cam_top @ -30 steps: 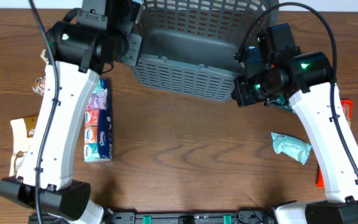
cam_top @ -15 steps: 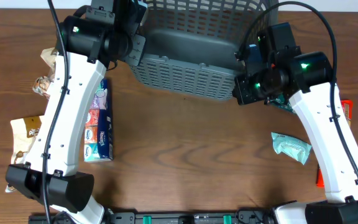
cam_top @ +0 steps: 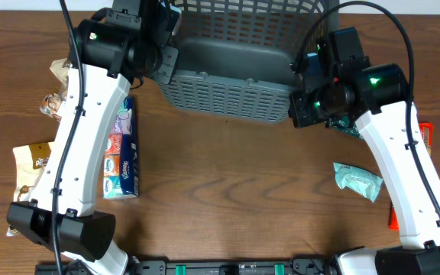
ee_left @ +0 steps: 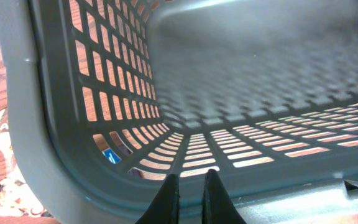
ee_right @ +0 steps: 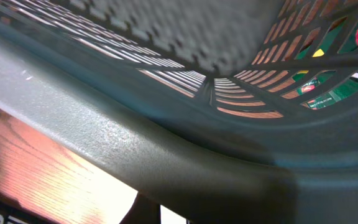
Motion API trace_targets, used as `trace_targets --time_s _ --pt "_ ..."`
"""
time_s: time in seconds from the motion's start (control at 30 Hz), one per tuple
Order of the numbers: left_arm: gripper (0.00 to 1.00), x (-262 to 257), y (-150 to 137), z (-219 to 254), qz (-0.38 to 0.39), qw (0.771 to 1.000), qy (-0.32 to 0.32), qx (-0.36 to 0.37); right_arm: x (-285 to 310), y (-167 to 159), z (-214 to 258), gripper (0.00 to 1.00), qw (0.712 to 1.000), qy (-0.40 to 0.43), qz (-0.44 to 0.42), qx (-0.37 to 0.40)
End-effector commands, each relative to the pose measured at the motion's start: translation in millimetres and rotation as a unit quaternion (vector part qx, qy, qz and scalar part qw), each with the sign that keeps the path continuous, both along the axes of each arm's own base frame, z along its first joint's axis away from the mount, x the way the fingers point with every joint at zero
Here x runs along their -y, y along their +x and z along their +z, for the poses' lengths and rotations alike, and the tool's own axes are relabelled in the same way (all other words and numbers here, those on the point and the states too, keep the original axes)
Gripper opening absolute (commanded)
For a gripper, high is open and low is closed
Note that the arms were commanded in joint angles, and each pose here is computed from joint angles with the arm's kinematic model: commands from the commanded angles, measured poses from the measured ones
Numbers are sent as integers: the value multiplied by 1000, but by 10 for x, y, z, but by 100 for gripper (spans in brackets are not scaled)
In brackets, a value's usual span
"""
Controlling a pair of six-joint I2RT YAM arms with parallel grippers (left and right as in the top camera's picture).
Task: Pack container
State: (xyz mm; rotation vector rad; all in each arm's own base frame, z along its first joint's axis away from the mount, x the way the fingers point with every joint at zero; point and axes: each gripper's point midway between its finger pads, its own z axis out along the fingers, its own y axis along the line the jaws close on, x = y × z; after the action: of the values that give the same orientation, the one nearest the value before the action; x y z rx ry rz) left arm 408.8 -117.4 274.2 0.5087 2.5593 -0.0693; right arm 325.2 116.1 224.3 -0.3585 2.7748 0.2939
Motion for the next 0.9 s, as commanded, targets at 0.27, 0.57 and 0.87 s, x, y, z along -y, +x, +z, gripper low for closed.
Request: trace_targets --time_s 0.27,0.57,0.87 --pt "5 -34 -212 -249 -7 998 21 -65 50 58 -21 1 1000 -17 -3 10" --pt "5 -46 -294 -280 -5 996 24 -82 90 132 -1 1 999 -22 -11 24" --pt "5 -19 -300 -281 -9 996 25 -82 126 168 9 1 999 -21 -17 29"
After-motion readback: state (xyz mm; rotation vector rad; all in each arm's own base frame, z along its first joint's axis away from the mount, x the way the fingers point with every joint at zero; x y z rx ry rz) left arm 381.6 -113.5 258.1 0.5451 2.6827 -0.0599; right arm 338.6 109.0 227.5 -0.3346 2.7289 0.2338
